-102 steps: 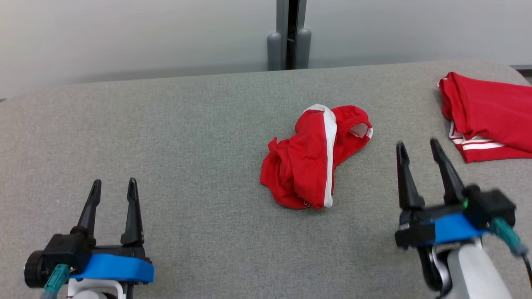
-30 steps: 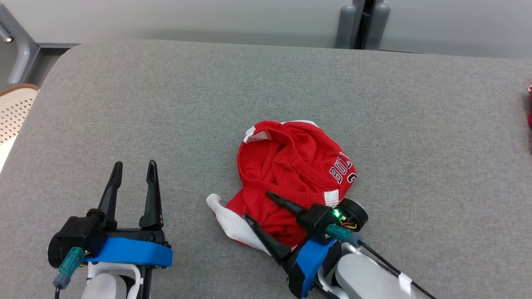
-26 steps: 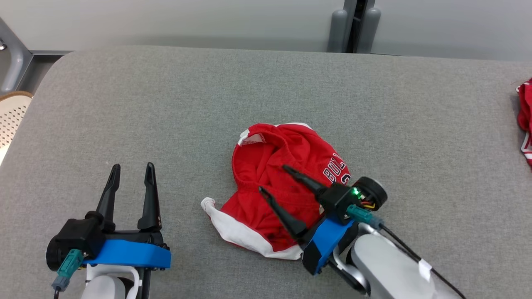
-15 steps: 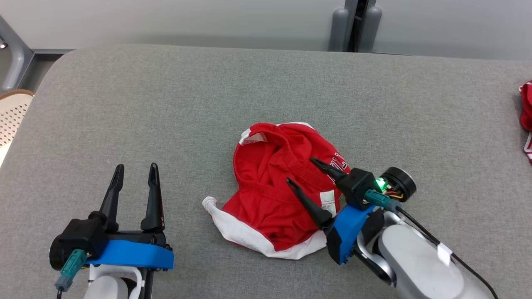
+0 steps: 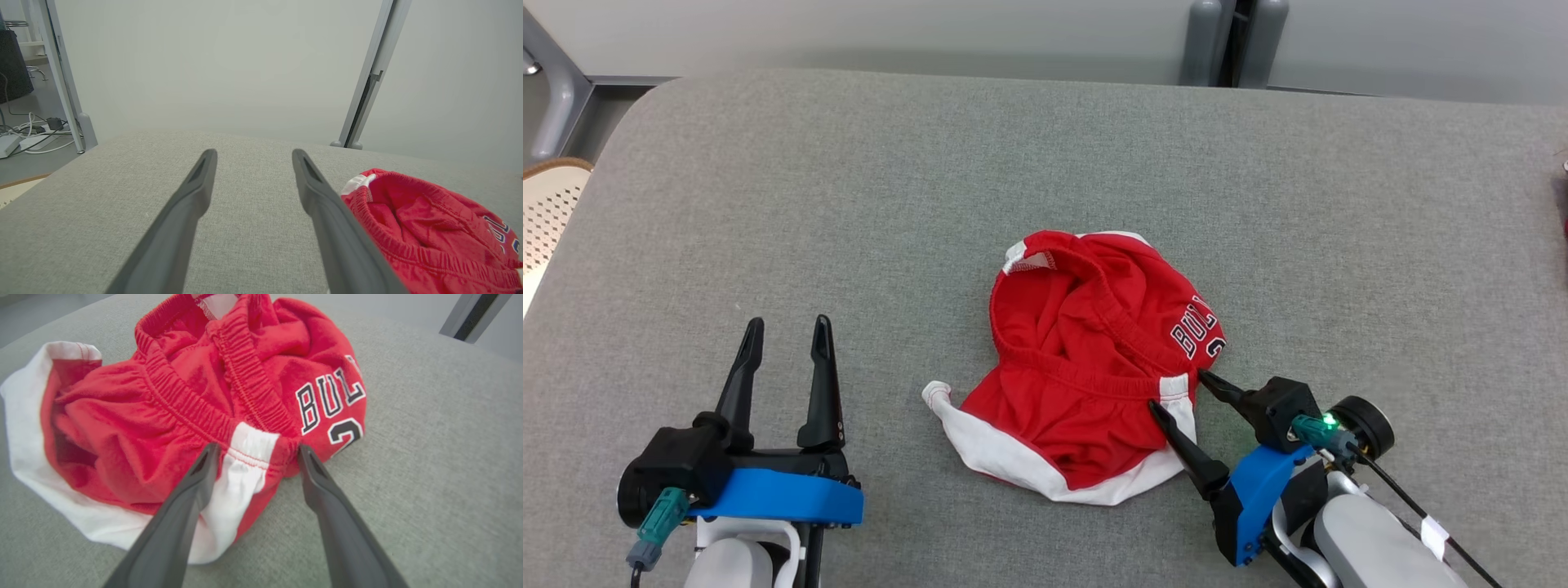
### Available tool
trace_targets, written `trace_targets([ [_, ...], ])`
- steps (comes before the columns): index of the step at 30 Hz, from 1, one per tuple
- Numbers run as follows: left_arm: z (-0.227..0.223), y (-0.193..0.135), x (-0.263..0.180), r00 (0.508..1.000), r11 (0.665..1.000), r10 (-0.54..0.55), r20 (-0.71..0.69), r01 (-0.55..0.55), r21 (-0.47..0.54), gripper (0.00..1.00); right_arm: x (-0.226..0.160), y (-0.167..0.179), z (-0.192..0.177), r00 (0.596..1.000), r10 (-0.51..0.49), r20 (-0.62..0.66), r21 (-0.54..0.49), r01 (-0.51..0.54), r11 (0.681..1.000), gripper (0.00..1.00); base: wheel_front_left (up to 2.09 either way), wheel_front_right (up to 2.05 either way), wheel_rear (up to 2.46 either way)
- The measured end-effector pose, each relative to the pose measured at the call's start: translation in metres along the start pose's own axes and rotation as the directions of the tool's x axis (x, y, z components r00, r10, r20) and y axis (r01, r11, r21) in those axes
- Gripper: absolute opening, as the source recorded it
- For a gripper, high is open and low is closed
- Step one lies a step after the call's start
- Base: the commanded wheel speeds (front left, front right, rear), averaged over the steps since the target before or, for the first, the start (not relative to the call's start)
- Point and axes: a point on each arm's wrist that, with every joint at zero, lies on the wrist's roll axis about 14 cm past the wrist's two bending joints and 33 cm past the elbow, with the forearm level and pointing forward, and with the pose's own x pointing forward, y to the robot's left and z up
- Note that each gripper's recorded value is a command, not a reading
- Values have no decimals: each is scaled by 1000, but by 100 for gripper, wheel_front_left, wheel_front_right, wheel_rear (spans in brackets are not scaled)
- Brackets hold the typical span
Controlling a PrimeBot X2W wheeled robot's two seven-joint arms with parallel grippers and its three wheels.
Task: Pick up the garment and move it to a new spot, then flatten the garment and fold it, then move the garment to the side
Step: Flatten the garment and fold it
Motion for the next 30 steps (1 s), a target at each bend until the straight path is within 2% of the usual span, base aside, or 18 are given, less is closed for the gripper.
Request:
trace_targets([
  [1,0,0,1,1000,1000,-1,0,1,1,100,1,1,-1,1000,1,-2,9,-1,1000,68,0,0,0],
  [2,0,0,1,1000,1000,-1,-1,1,2,100,2,3,-1,1000,1,-1,26,-1,1000,22,0,0,0],
  [3,-1,-1,2,1000,1000,-3,-2,3,3,100,2,2,-1,1000,-4,4,43,3,999,0,0,0,0],
  [8,-3,-4,6,1000,1000,-11,-2,11,5,100,-4,-18,10,994,-80,77,93,72,993,0,0,0,0],
  [12,-4,-14,10,999,999,-37,-3,37,-3,100,-23,-45,17,970,-195,148,175,169,970,0,0,0,0],
  [19,-6,-33,13,996,996,-87,-4,87,-24,100,-78,-77,-15,908,-403,111,356,342,870,0,0,0,0],
  [25,-10,-46,15,993,992,-120,-10,120,-34,100,-121,-90,-46,861,-509,20,396,461,794,0,0,0,0],
  [26,-10,-47,16,992,992,-124,-11,124,-35,100,-126,-92,-48,853,-522,16,391,475,788,47,0,0,0],
  [27,-10,-49,16,992,991,-128,-12,127,-36,100,-130,-95,-46,845,-534,23,387,485,784,100,0,0,0],
  [30,-11,-52,17,991,990,-135,-12,134,-39,100,-138,-105,-33,823,-565,59,349,513,784,100,0,0,0],
])
